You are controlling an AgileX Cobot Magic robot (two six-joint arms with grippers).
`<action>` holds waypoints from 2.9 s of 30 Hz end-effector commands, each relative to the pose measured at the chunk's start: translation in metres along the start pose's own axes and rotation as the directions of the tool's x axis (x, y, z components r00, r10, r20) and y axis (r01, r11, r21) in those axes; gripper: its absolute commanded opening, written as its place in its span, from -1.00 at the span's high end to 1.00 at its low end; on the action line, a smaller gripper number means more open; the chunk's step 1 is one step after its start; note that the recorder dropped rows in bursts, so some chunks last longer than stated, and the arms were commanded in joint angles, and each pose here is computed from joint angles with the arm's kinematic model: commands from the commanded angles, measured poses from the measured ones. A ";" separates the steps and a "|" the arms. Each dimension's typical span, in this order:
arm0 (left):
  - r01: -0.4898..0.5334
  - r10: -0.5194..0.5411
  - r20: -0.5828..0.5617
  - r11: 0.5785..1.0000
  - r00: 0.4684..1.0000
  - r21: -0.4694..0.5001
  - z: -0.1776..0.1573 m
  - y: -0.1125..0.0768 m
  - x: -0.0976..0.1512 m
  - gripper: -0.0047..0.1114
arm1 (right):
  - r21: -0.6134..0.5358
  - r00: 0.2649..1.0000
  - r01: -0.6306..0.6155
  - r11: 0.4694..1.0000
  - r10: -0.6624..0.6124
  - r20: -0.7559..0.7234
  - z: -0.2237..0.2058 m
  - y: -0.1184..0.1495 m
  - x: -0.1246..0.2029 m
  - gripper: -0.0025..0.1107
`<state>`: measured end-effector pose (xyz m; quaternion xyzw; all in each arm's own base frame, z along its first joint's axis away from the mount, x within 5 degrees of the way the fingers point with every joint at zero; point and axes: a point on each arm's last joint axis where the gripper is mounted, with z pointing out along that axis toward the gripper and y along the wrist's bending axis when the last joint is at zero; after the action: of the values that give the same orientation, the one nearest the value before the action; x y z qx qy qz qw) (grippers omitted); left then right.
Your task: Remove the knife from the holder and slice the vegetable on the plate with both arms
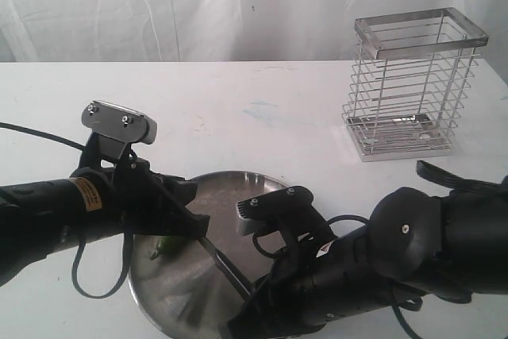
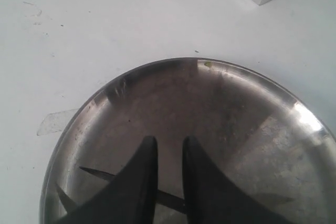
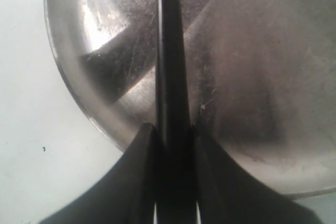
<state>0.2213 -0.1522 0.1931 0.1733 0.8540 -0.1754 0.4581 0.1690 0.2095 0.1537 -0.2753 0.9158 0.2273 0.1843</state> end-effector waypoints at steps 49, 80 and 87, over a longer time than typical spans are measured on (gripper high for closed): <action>0.008 -0.014 -0.130 0.999 0.991 -0.052 0.042 0.015 0.007 0.92 | 0.000 1.000 -0.006 1.000 0.006 -0.004 0.001 0.001 0.001 0.96; -0.120 0.103 -0.143 0.986 0.984 -0.115 0.031 0.038 -0.006 0.92 | 0.003 1.000 -0.006 1.000 0.006 0.001 0.001 0.000 0.001 0.96; -0.107 0.083 -0.170 0.985 0.982 -0.134 0.035 0.047 -0.002 0.92 | 0.008 1.000 -0.006 1.000 0.006 0.008 0.001 0.000 0.000 0.96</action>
<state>0.2695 -0.1278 0.1726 0.1948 0.8860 -0.0775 0.4137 0.1690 0.2096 0.1527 -0.2738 0.9167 0.2271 0.1819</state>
